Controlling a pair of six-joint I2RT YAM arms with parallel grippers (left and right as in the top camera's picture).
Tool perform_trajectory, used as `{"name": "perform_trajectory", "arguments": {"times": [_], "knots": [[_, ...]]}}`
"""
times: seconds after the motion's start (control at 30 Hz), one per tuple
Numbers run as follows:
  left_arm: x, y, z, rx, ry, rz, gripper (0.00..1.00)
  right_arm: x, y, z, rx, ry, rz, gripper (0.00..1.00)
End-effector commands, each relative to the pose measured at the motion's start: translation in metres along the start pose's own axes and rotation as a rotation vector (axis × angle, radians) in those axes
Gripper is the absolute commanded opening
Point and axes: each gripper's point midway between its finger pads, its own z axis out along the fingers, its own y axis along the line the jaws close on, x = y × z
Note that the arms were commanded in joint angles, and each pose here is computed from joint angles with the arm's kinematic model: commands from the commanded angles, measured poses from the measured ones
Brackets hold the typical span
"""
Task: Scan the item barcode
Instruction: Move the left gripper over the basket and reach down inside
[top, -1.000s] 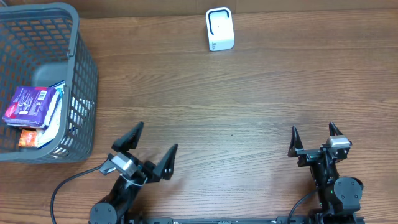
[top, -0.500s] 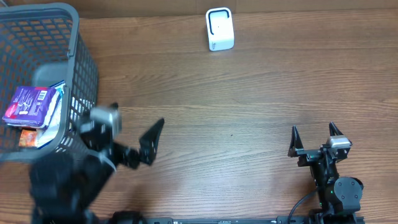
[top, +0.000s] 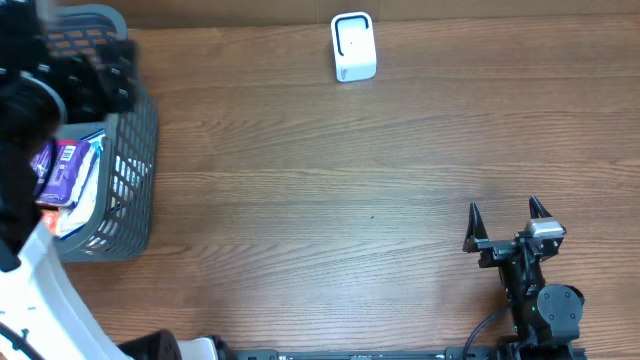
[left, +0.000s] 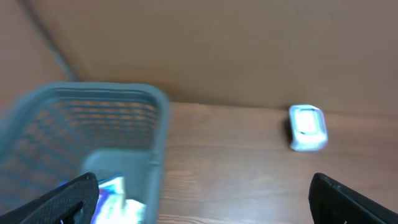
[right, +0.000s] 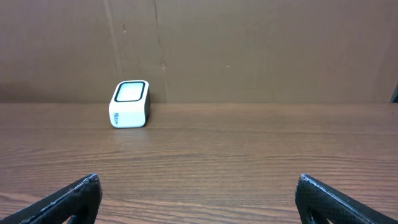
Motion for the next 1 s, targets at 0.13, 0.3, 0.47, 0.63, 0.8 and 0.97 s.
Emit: {"name": "perform_trajectory", "arguments": {"times": [0.13, 0.3, 0.47, 0.63, 0.8, 0.97], "knots": [[0.002, 0.137, -0.047, -0.712, -0.039, -0.194, 1.0, 0.001, -0.003, 0.0, 0.016, -0.006, -0.007, 1.0], [0.015, 0.178, -0.056, -0.843, -0.068, -0.397, 1.0, 0.001, -0.003, 0.0, 0.016, -0.006, -0.007, 1.0], [0.031, 0.199, -0.027, -0.855, 0.014, -0.425, 1.0, 0.001, -0.003, 0.0, 0.016, -0.006, -0.007, 1.0], [0.062, 0.205, 0.035, -0.747, 0.204, -0.354, 0.97, 0.001, -0.003, 0.0, 0.016, -0.006, -0.007, 1.0], [0.096, 0.218, 0.073, -0.725, 0.349, -0.275, 0.98, 0.001, -0.003, 0.0, 0.016, -0.006, -0.007, 1.0], [0.143, 0.225, 0.11, -0.673, 0.509, -0.18, 0.96, 0.001, -0.003, 0.0, 0.016, -0.006, -0.007, 1.0]]}}
